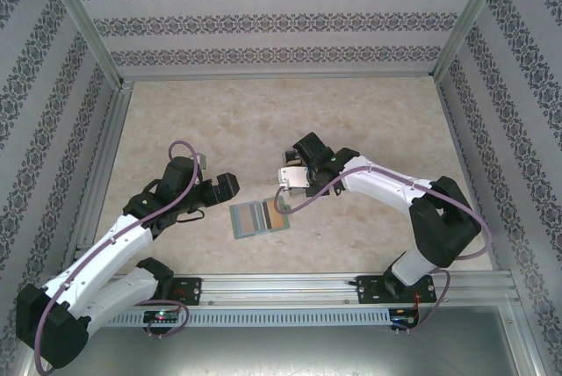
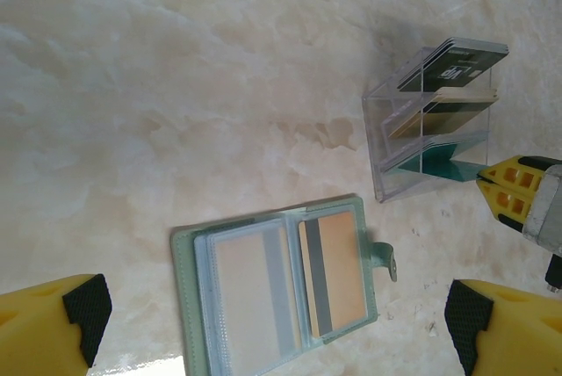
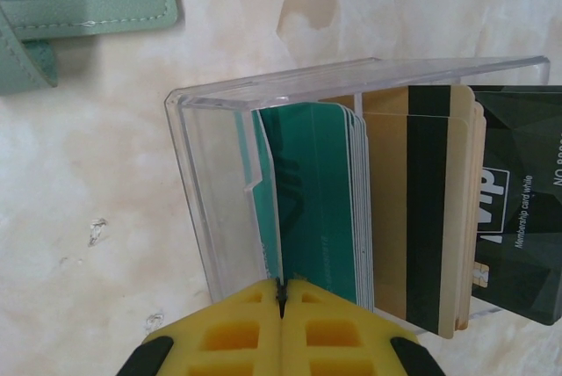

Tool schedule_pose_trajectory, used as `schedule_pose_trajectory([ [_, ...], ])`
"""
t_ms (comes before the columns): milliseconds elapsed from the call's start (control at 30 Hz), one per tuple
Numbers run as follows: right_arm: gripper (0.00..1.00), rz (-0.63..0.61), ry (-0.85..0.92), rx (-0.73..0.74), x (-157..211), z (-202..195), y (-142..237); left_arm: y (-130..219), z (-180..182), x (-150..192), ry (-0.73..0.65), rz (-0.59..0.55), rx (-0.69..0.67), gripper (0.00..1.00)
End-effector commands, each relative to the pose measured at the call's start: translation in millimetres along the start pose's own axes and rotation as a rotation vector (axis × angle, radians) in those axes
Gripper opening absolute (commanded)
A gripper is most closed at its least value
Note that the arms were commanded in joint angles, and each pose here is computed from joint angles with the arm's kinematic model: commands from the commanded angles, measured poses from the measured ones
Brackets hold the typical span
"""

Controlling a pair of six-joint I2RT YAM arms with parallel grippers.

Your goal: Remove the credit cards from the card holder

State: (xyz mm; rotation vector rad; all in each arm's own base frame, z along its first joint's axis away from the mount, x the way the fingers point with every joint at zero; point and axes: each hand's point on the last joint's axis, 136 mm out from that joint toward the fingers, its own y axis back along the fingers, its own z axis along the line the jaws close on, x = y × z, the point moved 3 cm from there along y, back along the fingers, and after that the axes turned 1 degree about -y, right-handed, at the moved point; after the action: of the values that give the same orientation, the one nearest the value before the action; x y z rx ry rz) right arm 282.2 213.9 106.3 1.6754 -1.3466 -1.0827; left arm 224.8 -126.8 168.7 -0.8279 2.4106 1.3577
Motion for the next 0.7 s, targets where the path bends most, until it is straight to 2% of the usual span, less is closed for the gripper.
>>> schedule_pose_trajectory([
  [0, 0.0, -0.012, -0.022, -0.008, -4.9, -2.9, -2.4, 1.6, 9.3, 3.5, 0.024, 0.002, -0.026, 1.0],
  [333, 0.0, -0.013, -0.045, -0.018, -9.6, -4.0, -14.0, 1.6, 11.0, 4.7, 0.031, 0.004, -0.029, 1.0],
  [533, 0.0, 0.004, -0.061, 0.025, -10.2, -11.5, -15.4, 0.6, 11.3, 5.0, 0.032, 0.003, -0.027, 1.0],
  [633, 0.03, 0.013, -0.069, 0.052, -10.2, -16.6, -12.8, 0.5, 11.2, 5.0, 0.032, 0.003, -0.026, 1.0],
  [667, 0.08, 0.012, -0.076, 0.056, -10.8, -17.8, -11.6, 0.2, 11.4, 5.5, 0.032, 0.004, -0.025, 1.0],
])
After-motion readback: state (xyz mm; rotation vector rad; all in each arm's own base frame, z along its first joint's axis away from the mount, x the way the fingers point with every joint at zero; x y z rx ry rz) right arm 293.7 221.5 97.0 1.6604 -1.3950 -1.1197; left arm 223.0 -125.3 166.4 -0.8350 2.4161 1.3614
